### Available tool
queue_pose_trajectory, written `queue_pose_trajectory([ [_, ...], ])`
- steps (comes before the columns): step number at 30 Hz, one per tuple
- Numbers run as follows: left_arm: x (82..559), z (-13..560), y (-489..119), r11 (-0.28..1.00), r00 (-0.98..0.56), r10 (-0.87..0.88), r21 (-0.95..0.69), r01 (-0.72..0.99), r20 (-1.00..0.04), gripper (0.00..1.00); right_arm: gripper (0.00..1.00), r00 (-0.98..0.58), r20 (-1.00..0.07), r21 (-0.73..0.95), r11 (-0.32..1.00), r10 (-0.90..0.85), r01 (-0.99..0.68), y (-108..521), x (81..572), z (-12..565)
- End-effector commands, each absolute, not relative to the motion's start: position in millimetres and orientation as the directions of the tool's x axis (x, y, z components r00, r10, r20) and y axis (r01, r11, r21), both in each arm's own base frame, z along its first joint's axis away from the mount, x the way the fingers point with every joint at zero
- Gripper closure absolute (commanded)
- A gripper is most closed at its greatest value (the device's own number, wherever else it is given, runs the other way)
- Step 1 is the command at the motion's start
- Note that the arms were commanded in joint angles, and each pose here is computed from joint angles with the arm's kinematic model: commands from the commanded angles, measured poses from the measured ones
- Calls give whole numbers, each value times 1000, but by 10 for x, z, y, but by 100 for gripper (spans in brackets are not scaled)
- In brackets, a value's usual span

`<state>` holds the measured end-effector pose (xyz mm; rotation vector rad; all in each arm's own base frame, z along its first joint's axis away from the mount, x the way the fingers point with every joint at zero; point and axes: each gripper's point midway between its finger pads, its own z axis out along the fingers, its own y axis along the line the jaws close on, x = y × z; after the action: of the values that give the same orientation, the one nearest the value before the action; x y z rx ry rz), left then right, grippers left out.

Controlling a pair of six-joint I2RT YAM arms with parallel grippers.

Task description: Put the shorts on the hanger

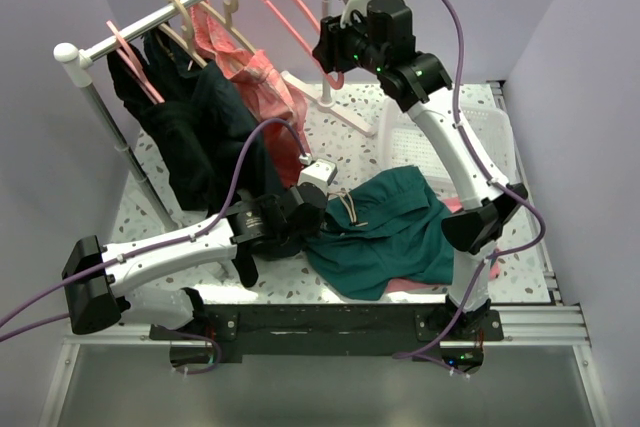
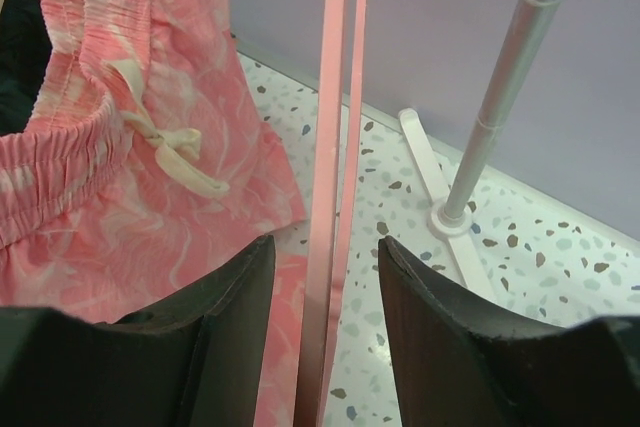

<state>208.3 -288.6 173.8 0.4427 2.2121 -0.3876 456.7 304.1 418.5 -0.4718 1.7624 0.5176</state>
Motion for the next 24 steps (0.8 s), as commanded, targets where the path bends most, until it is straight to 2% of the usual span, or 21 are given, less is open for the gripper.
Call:
queue_pose_trajectory([
  [1,2143,1984,-2979,879,-559,146,-152,451,-816,100,51,-196,-979,69,815,-56,-576,3037,4578,4319],
  [9,2137,1971,-2982,878,-561,152,-150,455,-814,100,50,-184,-981,60,813,-58,-579,3086,4635,4323],
  [14,2135,1968,-2979,877,-558,159,-144,459,-815,100,56,-187,-980,53,813,-69,-580,3105,4659,4286],
  [17,2139,1988,-2983,875,-554,158,-145,463,-817,100,68,-185,-981,58,812,-63,-581,3121,4676,4277],
  [18,2140,1988,-2982,874,-553,161,-142,464,-818,100,81,-182,-981,56,813,-63,-580,3123,4686,4281],
  [20,2141,1994,-2984,874,-552,161,-142,465,-818,100,97,-175,-983,54,818,-58,-573,3113,4699,4302],
  [21,2143,1998,-2981,874,-551,162,-140,465,-819,100,100,-159,-986,52,824,-46,-564,3086,4707,4366],
  [24,2141,2005,-2982,873,-550,164,-139,467,-819,100,100,-124,-992,53,817,-23,-574,3098,4669,4477],
])
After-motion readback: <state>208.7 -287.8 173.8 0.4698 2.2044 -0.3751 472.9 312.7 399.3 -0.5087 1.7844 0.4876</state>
